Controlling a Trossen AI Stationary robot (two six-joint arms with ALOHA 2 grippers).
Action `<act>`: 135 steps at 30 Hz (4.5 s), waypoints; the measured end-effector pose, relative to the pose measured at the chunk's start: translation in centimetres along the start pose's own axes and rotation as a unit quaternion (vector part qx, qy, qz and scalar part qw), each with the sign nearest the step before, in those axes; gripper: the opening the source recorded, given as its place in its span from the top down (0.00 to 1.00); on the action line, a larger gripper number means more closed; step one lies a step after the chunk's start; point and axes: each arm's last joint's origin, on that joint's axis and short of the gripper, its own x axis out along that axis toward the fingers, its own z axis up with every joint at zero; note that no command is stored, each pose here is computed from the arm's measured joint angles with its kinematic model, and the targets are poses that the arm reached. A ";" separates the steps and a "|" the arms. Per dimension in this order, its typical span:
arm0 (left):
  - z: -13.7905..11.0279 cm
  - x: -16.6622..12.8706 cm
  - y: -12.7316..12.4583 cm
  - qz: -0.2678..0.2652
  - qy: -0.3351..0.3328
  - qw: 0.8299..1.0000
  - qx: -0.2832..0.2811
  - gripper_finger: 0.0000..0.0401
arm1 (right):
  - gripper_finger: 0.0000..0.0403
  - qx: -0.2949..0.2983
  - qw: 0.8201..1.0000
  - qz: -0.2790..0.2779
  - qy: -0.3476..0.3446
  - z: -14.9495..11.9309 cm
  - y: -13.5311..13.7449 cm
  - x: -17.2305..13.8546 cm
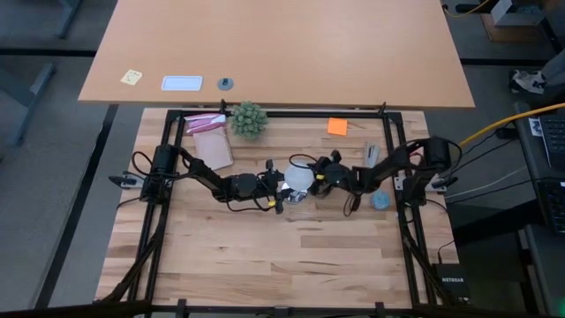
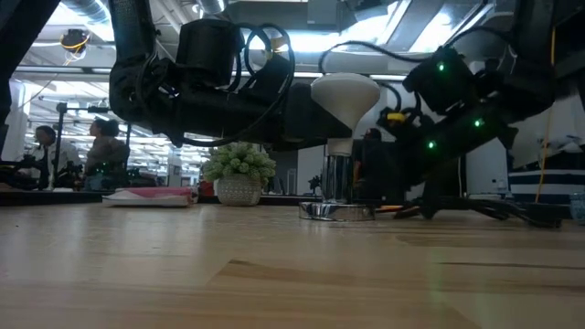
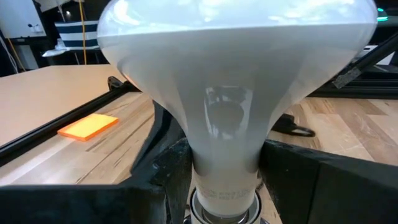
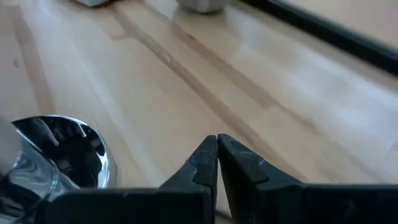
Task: Screw lightbulb
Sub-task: Insert the lightbulb into the lamp
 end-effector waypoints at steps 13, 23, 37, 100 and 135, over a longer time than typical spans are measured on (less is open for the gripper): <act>0.0 0.0 0.0 0.001 0.000 1.000 0.000 0.60 | 0.94 0.045 0.987 0.129 0.083 0.9 1.7 -3.6; 0.0 0.0 0.0 0.001 0.000 1.000 0.000 0.60 | 0.94 0.094 0.980 0.158 0.075 -0.6 6.3 -7.3; 0.0 0.0 0.0 0.001 0.000 1.000 0.000 0.60 | 0.94 0.178 0.970 0.162 0.033 -3.3 9.5 -7.5; -0.1 0.0 0.0 0.001 0.002 1.000 0.015 0.60 | 0.94 0.161 0.984 0.059 0.043 -5.1 10.9 -4.7; -0.1 0.0 0.1 0.006 0.002 1.000 0.016 0.60 | 0.94 0.173 0.985 0.003 0.006 -4.6 11.2 -4.5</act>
